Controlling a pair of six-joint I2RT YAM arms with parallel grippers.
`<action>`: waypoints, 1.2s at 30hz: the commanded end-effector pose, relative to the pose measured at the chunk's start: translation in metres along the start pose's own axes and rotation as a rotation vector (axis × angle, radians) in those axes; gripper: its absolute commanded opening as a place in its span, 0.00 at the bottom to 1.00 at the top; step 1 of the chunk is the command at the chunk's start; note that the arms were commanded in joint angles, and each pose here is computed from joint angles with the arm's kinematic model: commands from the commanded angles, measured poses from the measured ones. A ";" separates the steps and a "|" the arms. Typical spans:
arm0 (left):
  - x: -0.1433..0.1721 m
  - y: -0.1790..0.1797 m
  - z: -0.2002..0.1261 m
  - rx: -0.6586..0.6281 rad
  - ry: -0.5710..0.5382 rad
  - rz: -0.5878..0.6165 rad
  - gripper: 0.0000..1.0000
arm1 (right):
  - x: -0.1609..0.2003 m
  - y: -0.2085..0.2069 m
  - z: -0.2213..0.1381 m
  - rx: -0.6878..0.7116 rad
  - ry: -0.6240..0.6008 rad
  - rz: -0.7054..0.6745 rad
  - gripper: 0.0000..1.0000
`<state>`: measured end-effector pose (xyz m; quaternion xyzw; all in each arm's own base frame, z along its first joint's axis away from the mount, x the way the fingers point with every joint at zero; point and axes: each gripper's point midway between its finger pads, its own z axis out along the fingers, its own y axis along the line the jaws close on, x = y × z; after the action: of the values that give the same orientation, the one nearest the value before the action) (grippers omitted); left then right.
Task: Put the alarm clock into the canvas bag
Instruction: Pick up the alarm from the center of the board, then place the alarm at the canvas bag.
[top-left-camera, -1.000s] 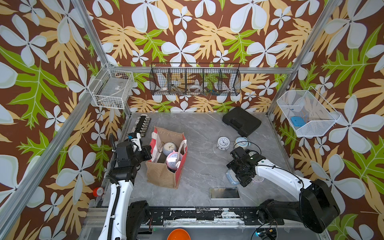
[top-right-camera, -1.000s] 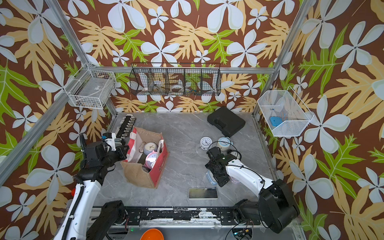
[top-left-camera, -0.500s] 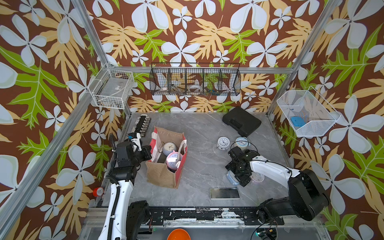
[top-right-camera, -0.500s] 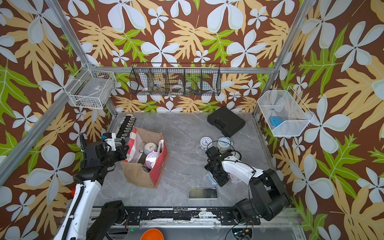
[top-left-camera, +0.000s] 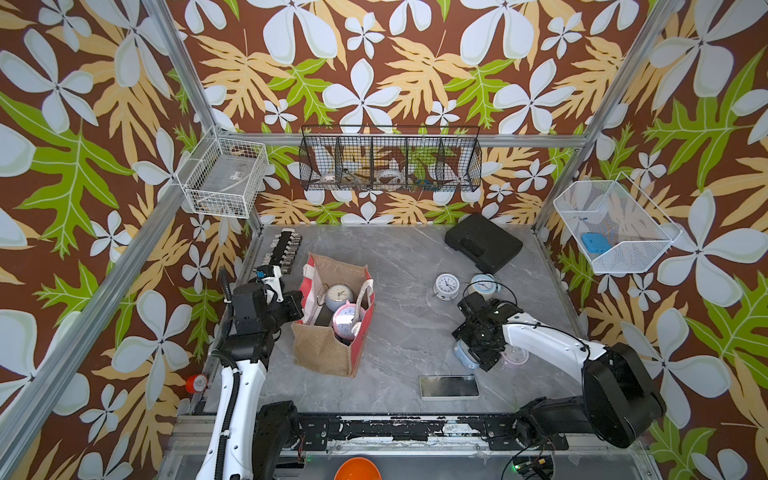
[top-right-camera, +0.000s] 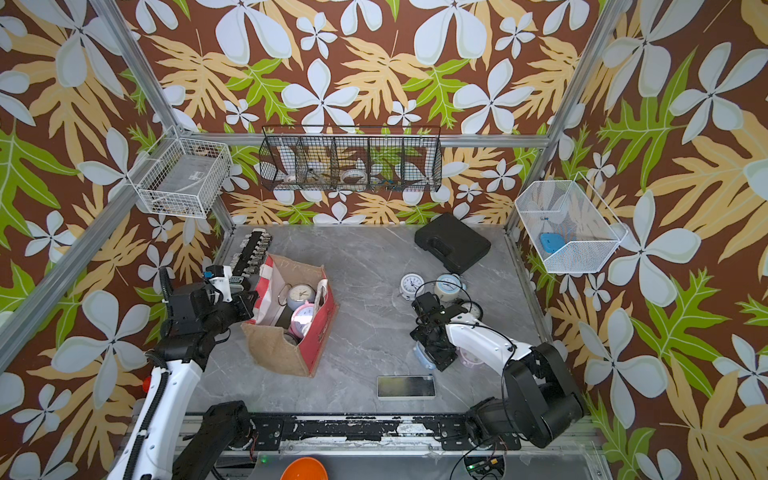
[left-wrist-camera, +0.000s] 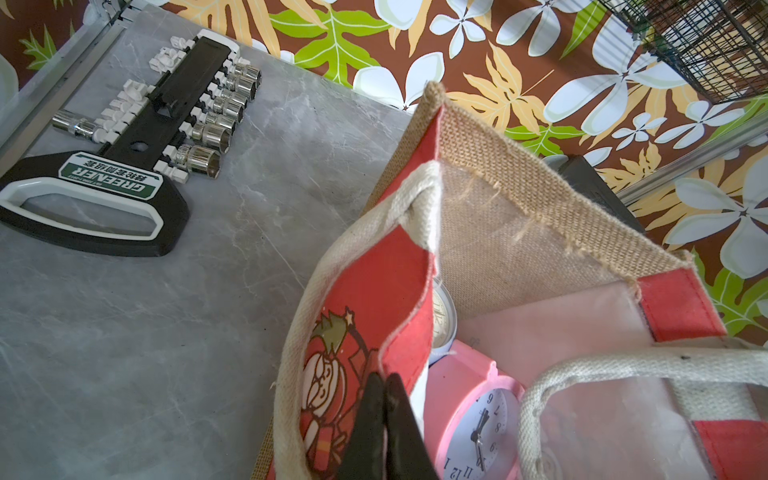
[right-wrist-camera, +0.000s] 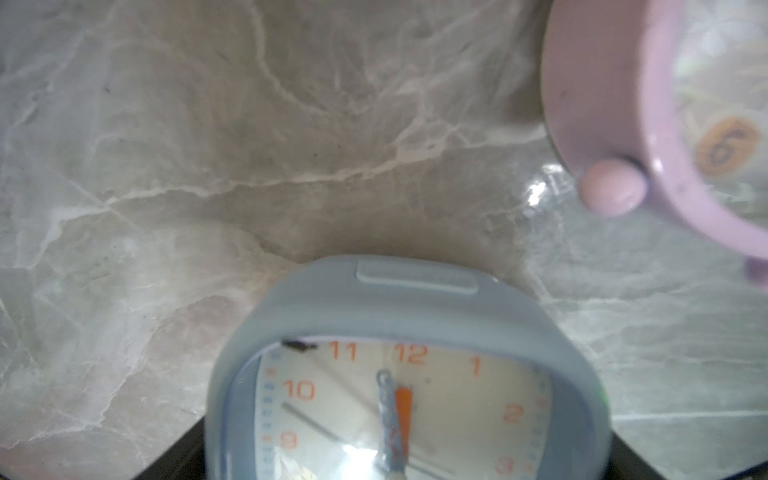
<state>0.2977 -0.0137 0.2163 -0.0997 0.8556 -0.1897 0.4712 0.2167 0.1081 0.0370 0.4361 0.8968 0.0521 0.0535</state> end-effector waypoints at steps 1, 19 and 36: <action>-0.001 -0.001 0.000 0.004 -0.003 0.004 0.00 | -0.006 -0.004 -0.007 0.009 -0.036 -0.013 0.84; 0.000 -0.003 0.002 0.021 0.004 0.002 0.00 | -0.045 0.112 -0.158 -0.440 -0.410 -0.600 0.75; -0.003 -0.007 -0.006 0.033 -0.027 -0.008 0.00 | 0.131 0.257 -0.262 -0.839 -0.409 -1.311 0.70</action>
<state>0.2949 -0.0173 0.2213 -0.0941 0.8500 -0.1985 0.4788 0.3070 0.3314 0.3190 -0.1806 0.8653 0.2521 0.3938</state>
